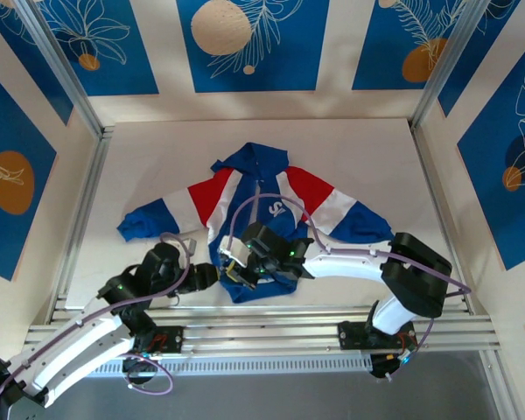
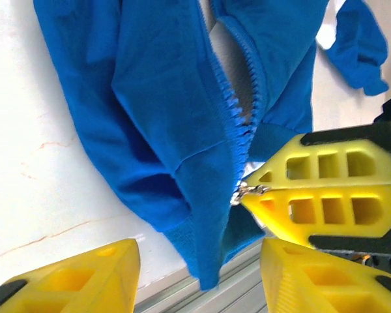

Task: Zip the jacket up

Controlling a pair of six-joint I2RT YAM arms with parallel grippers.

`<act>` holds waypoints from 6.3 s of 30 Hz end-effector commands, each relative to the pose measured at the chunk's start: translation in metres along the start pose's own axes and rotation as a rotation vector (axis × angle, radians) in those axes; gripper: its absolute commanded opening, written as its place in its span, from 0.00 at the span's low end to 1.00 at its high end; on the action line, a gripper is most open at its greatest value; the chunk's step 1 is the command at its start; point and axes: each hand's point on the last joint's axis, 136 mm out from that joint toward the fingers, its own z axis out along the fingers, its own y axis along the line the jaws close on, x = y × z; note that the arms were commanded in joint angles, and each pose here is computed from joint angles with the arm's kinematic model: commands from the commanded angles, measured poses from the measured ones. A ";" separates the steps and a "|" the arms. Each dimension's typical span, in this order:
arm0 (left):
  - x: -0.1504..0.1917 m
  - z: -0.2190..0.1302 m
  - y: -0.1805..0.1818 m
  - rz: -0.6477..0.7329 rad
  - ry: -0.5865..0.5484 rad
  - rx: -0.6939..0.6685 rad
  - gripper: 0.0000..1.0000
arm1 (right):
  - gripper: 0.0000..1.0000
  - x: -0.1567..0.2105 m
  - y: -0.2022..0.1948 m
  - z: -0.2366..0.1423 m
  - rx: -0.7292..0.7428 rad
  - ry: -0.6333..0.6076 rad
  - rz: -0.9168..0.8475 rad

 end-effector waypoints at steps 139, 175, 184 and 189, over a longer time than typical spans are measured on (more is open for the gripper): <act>-0.017 -0.015 -0.071 0.398 0.250 0.132 0.00 | 0.26 -0.052 0.003 -0.049 0.102 -0.221 -0.247; -0.004 -0.025 -0.043 0.332 0.273 0.014 0.00 | 0.00 -0.043 -0.075 -0.044 0.396 -0.095 0.030; -0.001 -0.028 -0.041 0.321 0.247 0.024 0.00 | 0.00 -0.053 -0.107 -0.056 0.420 -0.125 0.095; -0.003 -0.024 -0.039 0.312 0.244 0.018 0.00 | 0.00 -0.057 -0.121 -0.062 0.431 -0.126 0.104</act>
